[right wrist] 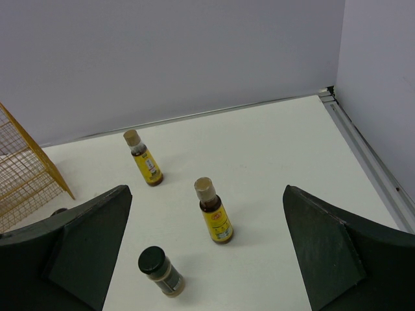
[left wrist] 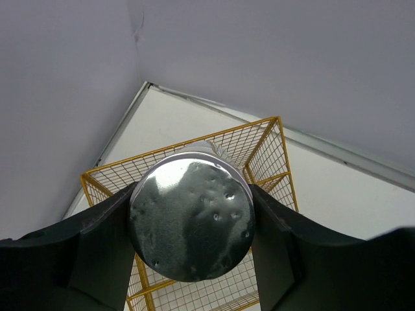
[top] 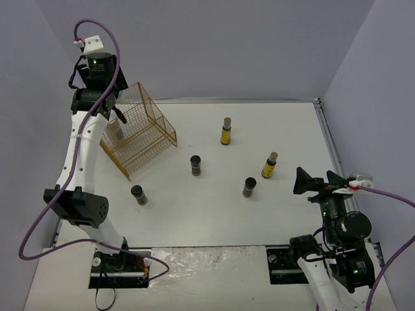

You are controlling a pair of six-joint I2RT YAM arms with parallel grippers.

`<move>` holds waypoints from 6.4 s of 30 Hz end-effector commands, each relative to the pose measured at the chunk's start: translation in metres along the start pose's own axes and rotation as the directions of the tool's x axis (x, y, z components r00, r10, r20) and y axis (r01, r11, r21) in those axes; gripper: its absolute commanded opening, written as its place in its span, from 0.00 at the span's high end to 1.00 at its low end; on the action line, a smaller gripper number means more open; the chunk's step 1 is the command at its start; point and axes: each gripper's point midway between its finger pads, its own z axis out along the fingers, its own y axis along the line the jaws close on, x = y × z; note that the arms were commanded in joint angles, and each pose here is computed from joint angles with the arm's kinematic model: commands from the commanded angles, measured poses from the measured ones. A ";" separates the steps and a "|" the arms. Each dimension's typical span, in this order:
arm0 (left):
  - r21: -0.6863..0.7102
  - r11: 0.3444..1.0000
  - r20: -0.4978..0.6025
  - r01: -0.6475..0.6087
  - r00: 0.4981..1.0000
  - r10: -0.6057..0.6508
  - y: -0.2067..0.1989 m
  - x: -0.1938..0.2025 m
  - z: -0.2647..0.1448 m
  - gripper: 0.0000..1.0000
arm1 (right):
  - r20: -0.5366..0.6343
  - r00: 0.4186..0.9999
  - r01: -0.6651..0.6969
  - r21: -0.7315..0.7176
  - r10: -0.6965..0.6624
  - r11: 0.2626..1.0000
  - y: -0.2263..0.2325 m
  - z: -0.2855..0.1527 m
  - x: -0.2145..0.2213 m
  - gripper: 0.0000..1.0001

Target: Organize the condiment bottles

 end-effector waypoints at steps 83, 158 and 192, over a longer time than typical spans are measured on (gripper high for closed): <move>0.826 0.547 0.018 -0.136 0.976 0.215 -0.228 0.159 -0.084 0.03 | -0.347 0.938 -0.055 -0.097 0.018 0.994 0.045 0.075 0.032 0.00; 0.471 0.868 0.308 -0.154 0.951 0.002 -0.207 0.038 -0.095 1.00 | -0.356 0.934 -0.075 -0.252 -0.020 0.965 0.062 0.045 0.048 0.00; 0.060 0.993 0.235 0.099 0.966 -0.111 -0.054 0.071 0.049 1.00 | -0.340 0.940 -0.098 -0.304 -0.012 0.948 0.069 0.031 0.048 0.00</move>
